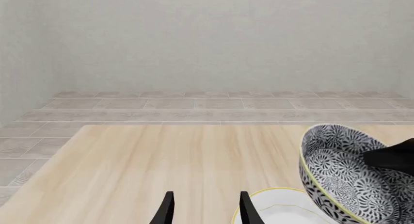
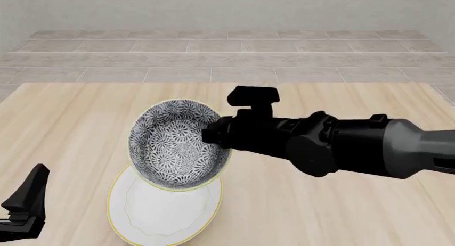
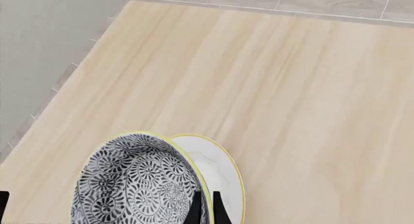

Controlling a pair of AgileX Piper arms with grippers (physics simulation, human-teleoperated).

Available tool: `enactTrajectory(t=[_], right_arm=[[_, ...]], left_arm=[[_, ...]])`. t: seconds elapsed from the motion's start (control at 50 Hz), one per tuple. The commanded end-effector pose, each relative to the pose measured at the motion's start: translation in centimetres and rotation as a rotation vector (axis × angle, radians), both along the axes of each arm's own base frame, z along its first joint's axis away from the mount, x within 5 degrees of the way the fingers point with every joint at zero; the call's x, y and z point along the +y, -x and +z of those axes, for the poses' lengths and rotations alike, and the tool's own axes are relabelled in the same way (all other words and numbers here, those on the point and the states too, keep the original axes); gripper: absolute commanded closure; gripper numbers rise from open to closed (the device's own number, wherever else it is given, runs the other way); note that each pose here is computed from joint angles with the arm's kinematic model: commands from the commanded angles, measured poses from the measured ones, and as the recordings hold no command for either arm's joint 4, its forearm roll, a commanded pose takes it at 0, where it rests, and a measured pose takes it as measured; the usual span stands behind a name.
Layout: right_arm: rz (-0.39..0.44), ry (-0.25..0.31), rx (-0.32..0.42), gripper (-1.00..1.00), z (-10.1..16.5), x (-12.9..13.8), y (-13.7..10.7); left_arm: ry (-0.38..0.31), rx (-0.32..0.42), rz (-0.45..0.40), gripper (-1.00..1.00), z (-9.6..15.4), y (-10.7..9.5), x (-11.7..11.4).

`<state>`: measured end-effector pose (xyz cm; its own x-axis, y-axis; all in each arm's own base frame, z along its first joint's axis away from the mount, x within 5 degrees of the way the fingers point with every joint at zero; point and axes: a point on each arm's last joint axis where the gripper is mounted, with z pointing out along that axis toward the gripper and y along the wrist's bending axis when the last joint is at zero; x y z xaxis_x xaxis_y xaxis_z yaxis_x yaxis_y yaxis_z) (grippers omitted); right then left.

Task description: Put the bowl on the plate.

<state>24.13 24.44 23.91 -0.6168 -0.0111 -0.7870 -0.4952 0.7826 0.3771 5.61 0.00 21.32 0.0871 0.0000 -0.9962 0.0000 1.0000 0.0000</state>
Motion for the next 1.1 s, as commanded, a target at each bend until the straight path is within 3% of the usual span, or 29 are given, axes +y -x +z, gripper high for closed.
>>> enactTrajectory(t=[0.02, 1.1], right_arm=[[-0.014, -0.029, 0.023, 1.0, -0.2, 0.4, 0.0], [0.015, 0.01, 0.061, 1.0, -2.7, 2.6, -0.6]], left_arm=[[0.0, 0.0, 0.0, -1.0, 0.0, 0.0, 0.0], [0.0, 0.0, 0.0, -1.0, 0.0, 0.0, 0.0]])
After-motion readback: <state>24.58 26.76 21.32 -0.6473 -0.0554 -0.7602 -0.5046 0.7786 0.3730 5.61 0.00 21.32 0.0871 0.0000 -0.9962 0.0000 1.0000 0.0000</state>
